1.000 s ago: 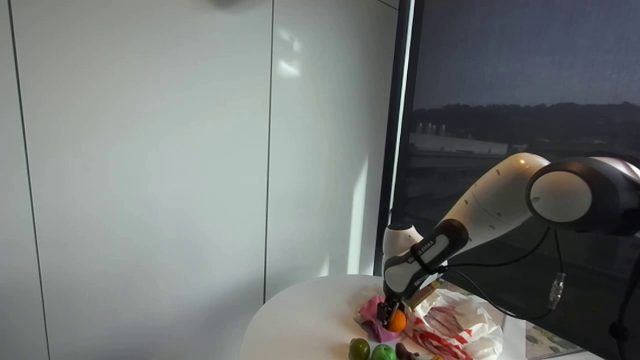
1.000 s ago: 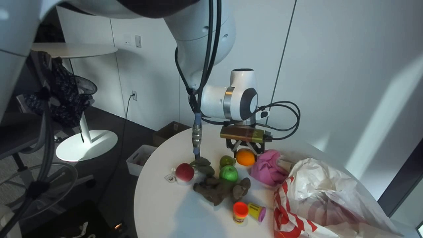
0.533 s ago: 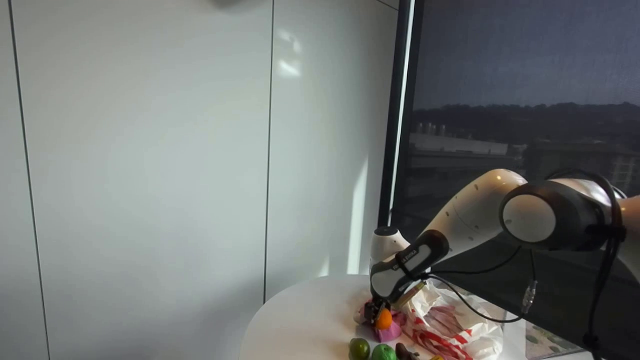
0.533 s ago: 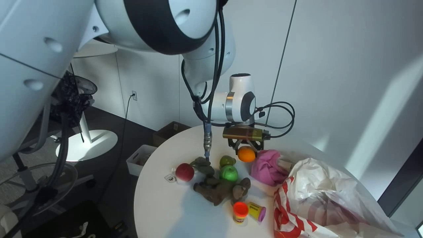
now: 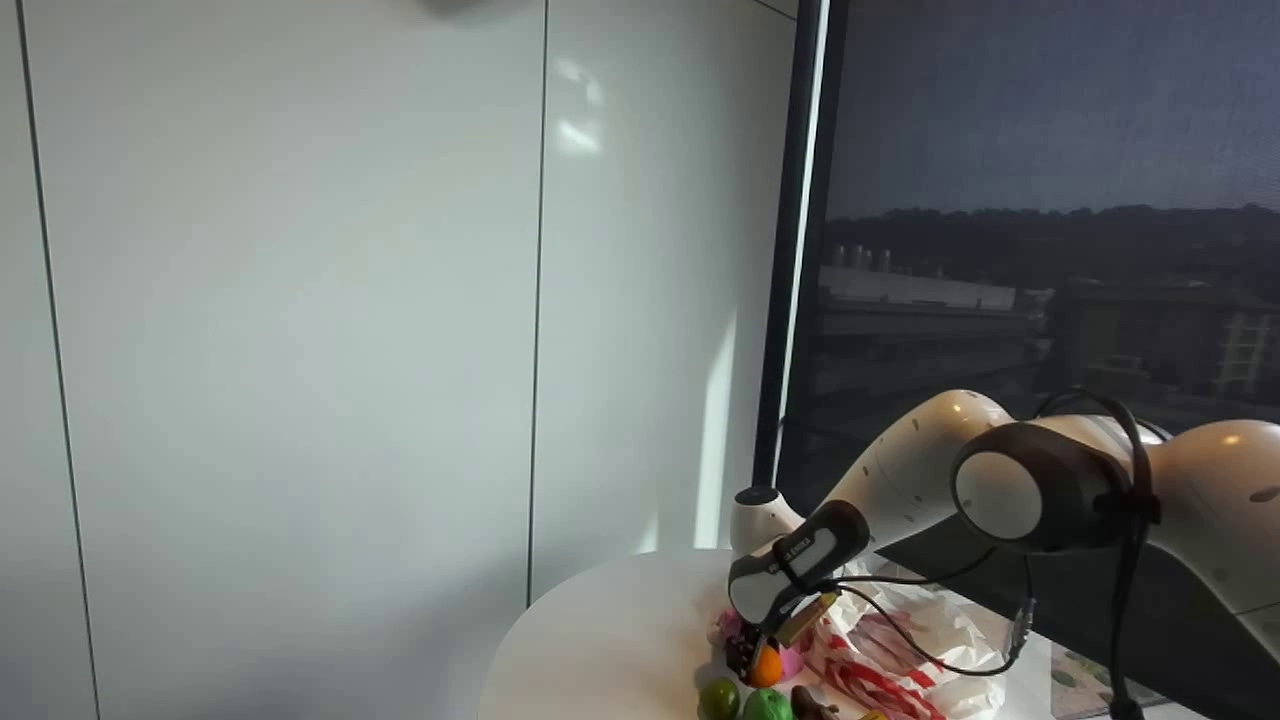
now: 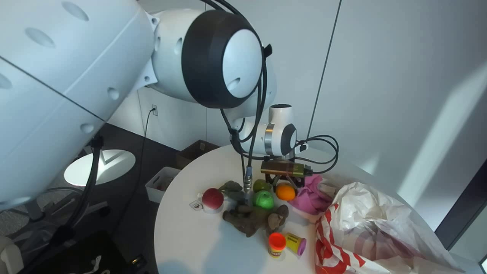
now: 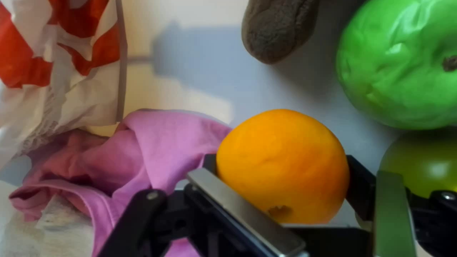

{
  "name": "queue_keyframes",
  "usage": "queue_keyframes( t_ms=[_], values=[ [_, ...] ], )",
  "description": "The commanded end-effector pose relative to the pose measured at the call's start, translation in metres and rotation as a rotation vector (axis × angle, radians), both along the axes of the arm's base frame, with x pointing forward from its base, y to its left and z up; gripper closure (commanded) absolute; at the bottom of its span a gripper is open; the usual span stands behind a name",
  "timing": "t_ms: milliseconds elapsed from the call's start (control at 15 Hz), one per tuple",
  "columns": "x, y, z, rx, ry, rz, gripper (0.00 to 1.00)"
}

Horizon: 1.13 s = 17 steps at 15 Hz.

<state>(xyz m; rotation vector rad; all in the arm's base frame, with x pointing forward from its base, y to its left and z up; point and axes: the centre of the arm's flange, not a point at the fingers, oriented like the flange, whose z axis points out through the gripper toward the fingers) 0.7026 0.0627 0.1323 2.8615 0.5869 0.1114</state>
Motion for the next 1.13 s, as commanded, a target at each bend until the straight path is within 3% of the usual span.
queue_keyframes(
  t_ms=[0, 67, 133, 200, 467, 1067],
  values=[
    [0.024, 0.001, -0.014, -0.002, 0.016, 0.013, 0.41],
    [0.025, 0.0, -0.016, -0.005, 0.017, 0.012, 0.41],
    [0.025, 0.0, -0.018, -0.008, 0.022, 0.01, 0.31],
    [0.026, -0.001, -0.018, -0.012, 0.024, 0.012, 0.04],
    [0.026, -0.016, 0.009, -0.021, 0.032, -0.032, 0.0],
    [-0.001, -0.053, 0.121, 0.023, 0.216, -0.149, 0.0]
  ],
)
